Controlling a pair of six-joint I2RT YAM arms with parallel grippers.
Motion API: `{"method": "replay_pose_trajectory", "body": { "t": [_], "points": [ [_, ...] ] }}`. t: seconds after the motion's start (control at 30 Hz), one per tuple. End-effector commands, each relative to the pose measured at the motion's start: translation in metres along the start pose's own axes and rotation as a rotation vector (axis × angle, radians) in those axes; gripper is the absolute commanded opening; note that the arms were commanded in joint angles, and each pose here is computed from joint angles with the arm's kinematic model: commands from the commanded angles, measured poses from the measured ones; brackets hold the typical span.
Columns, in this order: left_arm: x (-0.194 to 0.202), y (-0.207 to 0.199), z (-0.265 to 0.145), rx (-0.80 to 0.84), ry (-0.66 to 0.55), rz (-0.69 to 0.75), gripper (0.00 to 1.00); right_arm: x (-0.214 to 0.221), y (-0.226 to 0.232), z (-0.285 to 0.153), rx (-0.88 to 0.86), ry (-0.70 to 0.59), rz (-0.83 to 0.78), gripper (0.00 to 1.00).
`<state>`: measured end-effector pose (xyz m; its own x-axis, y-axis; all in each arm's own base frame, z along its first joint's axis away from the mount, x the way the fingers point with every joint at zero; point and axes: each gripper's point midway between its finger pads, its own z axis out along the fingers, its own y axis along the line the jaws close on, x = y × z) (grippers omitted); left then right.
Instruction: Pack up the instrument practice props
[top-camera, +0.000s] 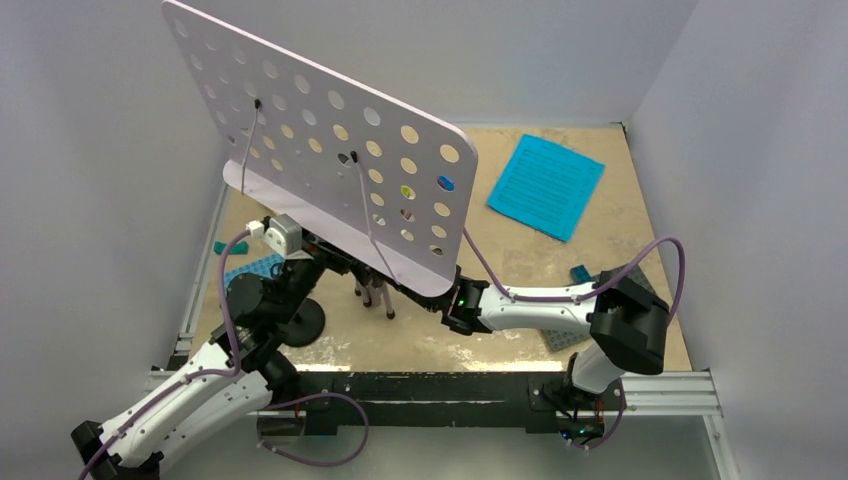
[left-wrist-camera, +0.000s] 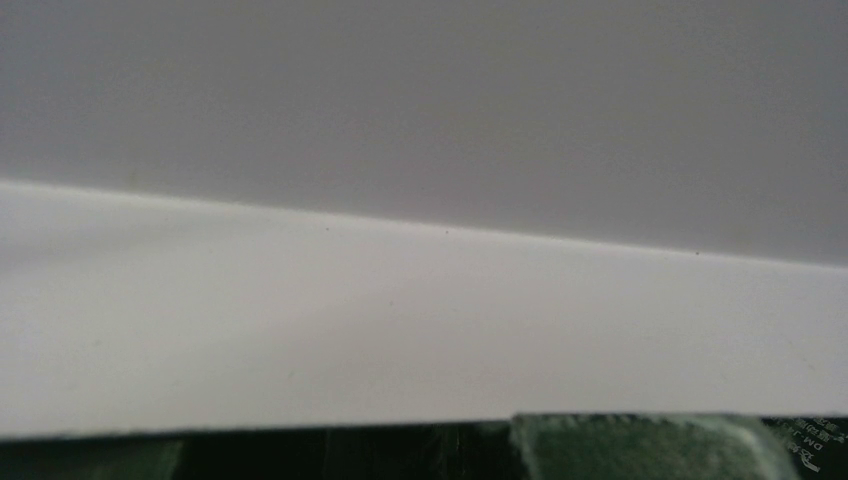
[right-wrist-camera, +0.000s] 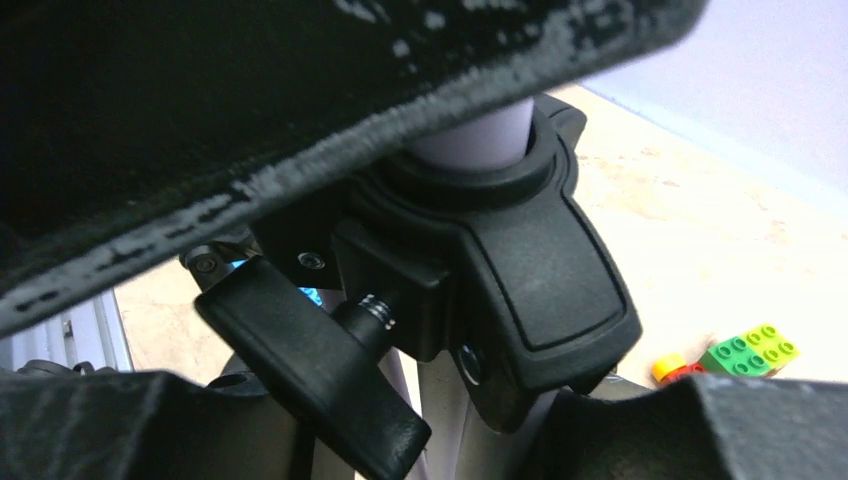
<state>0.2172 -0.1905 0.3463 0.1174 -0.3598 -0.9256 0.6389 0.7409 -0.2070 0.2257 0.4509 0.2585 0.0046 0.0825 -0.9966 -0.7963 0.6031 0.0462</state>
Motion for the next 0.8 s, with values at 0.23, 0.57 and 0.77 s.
{"method": "replay_pose_trajectory", "body": {
  "t": [0.23, 0.57, 0.77],
  "points": [
    [0.077, 0.004, -0.02, -0.023, 0.295, -0.045, 0.0, -0.01, -0.04, -0.009, 0.158, -0.028, -0.085, 0.31],
    [0.075, -0.001, -0.02, 0.001, 0.285, -0.071, 0.0, -0.022, -0.052, 0.001, 0.26, -0.052, -0.048, 0.77],
    [0.076, -0.003, -0.022, 0.013, 0.283, -0.08, 0.0, -0.02, -0.039, 0.01, 0.187, -0.045, -0.068, 0.4]
  ]
}}
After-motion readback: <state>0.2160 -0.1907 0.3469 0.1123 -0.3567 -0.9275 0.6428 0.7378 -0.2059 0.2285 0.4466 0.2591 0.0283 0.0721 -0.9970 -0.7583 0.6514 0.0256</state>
